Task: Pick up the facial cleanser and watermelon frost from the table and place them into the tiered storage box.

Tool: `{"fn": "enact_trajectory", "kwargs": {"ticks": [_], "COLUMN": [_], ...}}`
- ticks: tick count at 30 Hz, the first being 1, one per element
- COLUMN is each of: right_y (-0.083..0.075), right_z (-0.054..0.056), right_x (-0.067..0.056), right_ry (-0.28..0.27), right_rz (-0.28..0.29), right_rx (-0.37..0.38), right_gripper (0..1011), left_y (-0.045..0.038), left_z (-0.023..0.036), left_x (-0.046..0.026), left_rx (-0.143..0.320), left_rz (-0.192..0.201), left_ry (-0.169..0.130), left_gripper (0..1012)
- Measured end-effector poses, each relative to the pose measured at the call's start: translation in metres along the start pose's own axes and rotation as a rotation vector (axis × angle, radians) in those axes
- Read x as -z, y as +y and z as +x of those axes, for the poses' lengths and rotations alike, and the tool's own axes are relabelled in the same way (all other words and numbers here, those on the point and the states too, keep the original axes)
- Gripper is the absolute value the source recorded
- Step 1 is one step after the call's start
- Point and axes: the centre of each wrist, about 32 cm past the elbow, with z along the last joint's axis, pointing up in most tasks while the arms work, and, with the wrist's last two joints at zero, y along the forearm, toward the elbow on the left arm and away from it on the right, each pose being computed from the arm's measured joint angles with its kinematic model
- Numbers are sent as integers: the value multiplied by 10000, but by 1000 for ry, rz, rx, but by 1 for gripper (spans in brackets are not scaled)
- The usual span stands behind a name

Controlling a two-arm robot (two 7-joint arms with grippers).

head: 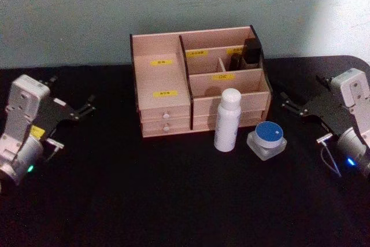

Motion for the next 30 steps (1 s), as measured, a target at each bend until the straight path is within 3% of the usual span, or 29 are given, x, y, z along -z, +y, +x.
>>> {"fn": "enact_trajectory", "kwargs": {"ticks": [30], "right_y": [0], "right_z": [0], "right_x": [0], "right_ry": [0], "right_rz": [0], "right_rx": [0], "right_gripper": [1002], "left_y": [0], "left_z": [0], "left_x": [0], "left_rx": [0], "left_rz": [0], "left_ry": [0], "left_gripper": [1001]}}
